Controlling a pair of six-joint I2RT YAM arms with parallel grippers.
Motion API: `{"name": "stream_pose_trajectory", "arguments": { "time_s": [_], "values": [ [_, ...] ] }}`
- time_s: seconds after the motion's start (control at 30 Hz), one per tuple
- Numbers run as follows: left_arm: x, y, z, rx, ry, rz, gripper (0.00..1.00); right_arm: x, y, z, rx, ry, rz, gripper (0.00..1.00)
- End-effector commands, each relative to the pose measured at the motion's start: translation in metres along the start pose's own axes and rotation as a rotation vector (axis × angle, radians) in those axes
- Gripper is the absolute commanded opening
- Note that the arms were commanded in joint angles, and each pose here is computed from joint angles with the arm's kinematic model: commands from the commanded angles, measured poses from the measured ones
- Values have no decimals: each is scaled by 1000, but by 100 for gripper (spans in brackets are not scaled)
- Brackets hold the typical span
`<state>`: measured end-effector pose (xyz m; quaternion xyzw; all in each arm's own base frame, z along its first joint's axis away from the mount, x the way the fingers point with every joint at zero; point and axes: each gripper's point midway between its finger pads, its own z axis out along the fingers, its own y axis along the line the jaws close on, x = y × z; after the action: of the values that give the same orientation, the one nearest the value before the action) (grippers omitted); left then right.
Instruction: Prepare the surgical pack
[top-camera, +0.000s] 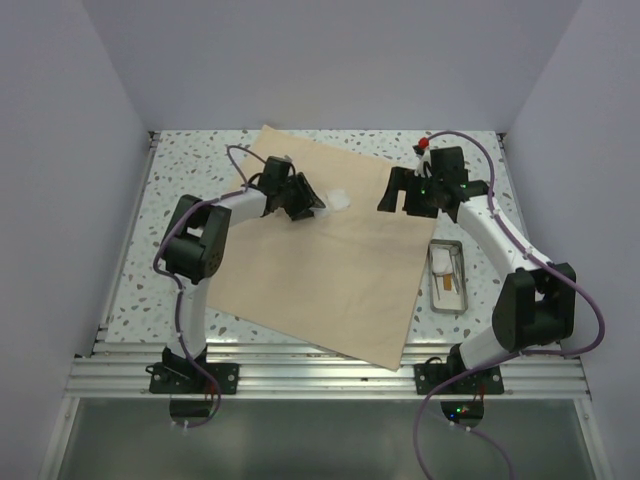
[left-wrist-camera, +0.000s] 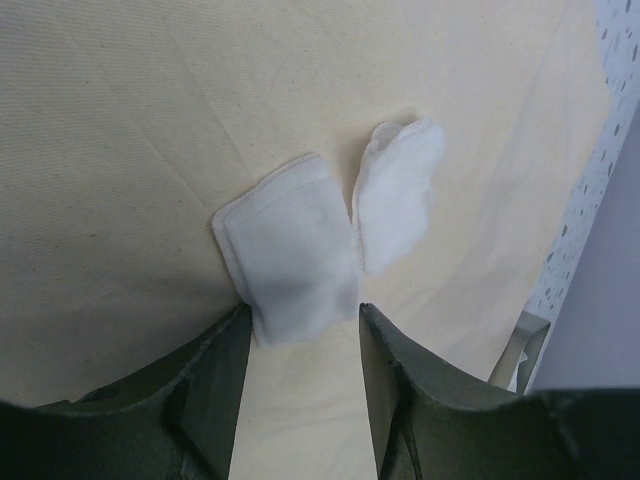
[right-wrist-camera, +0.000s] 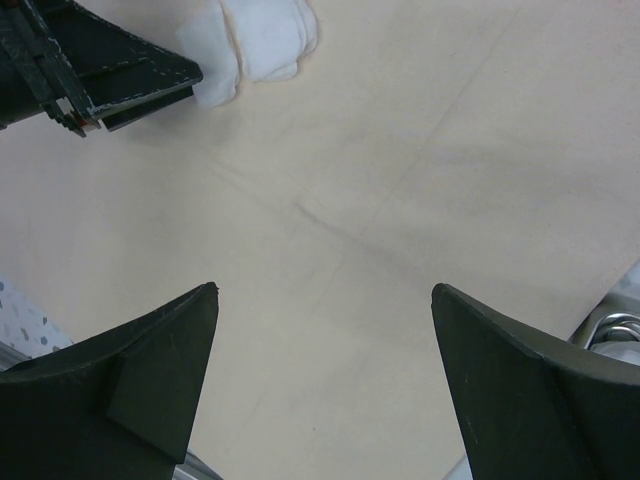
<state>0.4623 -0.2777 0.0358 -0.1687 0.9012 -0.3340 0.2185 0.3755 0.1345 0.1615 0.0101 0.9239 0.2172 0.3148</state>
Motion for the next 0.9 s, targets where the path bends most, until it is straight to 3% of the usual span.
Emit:
{"name": "stream_pose_trajectory", "arguments": {
  "time_s": [0.0, 0.13, 0.3, 0.5, 0.87],
  "values": [
    [12, 14, 11, 1, 44, -67, 51, -13, 11, -8, -44, -54, -26, 91],
    [11, 17, 9, -9, 29, -72, 49, -13, 12, -8, -50, -54, -26, 91],
    [10, 20, 8, -16, 18, -59, 37, -12, 12, -7, -50, -47, -29, 91],
    [8, 21, 9, -24, 10, -61, 34, -15, 15, -9, -56, -58, -31, 91],
    [4, 21, 8, -23, -17, -49, 17, -12, 14, -7, -56, -51, -32, 91]
  ]
}}
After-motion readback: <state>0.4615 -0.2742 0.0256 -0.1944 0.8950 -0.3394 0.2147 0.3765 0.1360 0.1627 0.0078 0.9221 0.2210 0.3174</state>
